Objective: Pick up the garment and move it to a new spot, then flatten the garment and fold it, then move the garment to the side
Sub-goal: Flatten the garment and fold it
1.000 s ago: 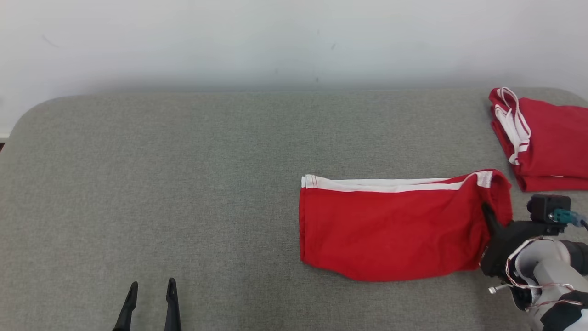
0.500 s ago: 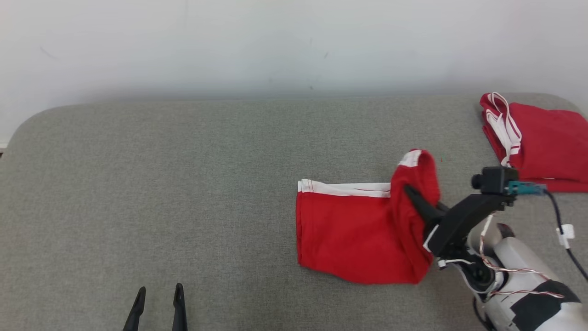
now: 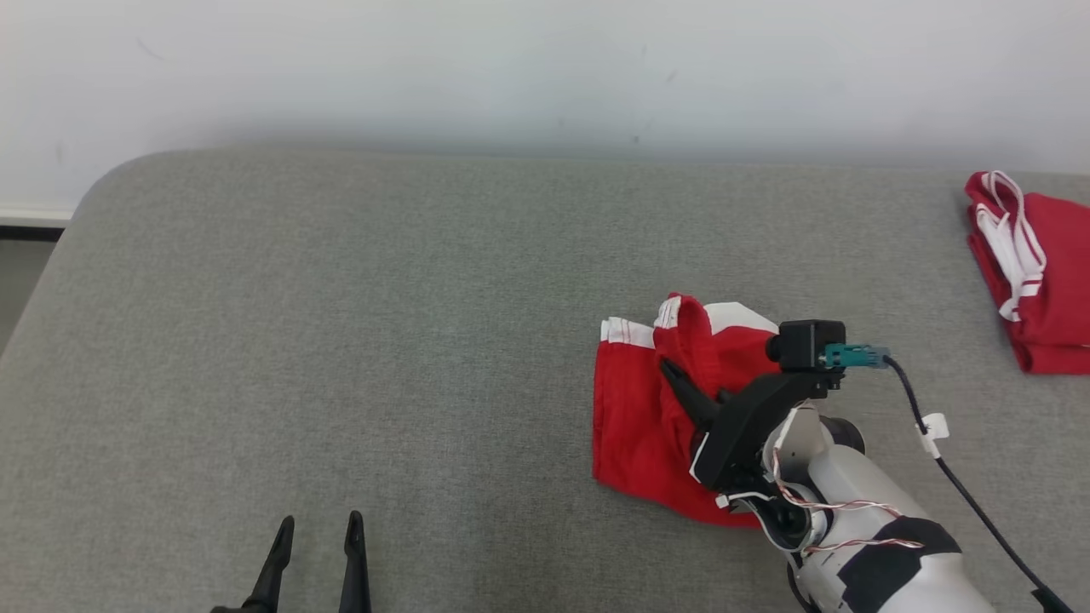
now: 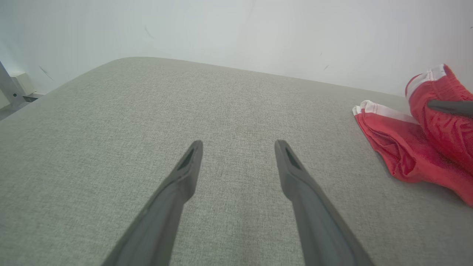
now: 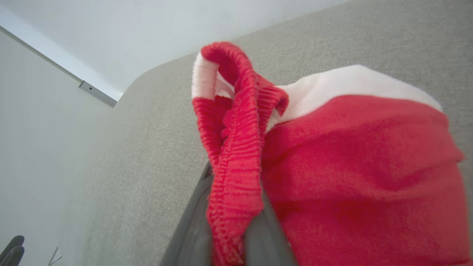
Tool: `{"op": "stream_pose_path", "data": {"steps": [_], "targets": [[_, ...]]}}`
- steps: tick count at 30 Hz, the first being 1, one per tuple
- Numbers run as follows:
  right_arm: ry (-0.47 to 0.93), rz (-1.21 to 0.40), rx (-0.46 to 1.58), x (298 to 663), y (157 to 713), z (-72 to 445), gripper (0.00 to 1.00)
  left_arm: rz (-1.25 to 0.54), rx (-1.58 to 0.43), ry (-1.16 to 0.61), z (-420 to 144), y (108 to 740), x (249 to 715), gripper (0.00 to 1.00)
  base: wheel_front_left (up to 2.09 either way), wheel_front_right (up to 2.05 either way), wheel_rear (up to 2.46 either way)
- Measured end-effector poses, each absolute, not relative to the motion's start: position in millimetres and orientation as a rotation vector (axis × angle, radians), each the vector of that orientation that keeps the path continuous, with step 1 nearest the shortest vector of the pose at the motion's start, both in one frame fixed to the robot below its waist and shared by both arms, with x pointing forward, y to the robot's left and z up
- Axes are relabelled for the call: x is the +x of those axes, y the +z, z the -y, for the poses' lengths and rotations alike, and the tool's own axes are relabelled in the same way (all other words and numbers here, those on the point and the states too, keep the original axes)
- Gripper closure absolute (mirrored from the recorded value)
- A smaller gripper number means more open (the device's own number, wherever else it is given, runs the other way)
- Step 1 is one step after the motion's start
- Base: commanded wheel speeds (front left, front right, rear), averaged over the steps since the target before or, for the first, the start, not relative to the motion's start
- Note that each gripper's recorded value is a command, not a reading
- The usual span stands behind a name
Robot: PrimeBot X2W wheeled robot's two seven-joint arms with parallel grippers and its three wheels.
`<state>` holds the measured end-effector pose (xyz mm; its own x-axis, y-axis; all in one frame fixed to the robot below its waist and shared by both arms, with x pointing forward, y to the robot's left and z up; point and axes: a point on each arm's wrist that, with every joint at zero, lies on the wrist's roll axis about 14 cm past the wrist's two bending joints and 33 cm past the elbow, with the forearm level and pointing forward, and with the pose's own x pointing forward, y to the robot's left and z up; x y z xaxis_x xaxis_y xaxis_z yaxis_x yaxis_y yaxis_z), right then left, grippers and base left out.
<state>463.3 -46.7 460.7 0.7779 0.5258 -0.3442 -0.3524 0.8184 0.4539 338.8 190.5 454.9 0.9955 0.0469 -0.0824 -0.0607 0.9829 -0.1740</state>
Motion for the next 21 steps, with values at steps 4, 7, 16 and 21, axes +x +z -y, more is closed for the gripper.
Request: {"op": "stream_pose_path", "data": {"steps": [4, 7, 16, 21], "targets": [[0.483, -0.519, 0.340, 465.2, 442.2, 34.1, 1.00, -0.079, -0.178, 0.067, -193.1, 454.7, 339.3, 0.00, 0.00, 0.00, 0.00], [0.484, -0.519, 0.297, 467.3, 435.1, 28.6, 0.07, -0.086, -0.179, 0.082, -196.9, 452.5, 336.6, 0.00, 0.00, 0.00, 0.00], [0.455, -0.279, 0.275, 483.2, 476.8, 48.6, 0.00, -0.078, -0.171, 0.097, -201.3, 454.5, 336.9, 0.00, 0.00, 0.00, 0.00], [0.365, -0.086, 0.267, 491.0, 510.8, 97.9, 0.00, -0.069, -0.159, 0.079, -196.2, 457.4, 340.3, 0.00, 0.00, 0.00, 0.00]]}}
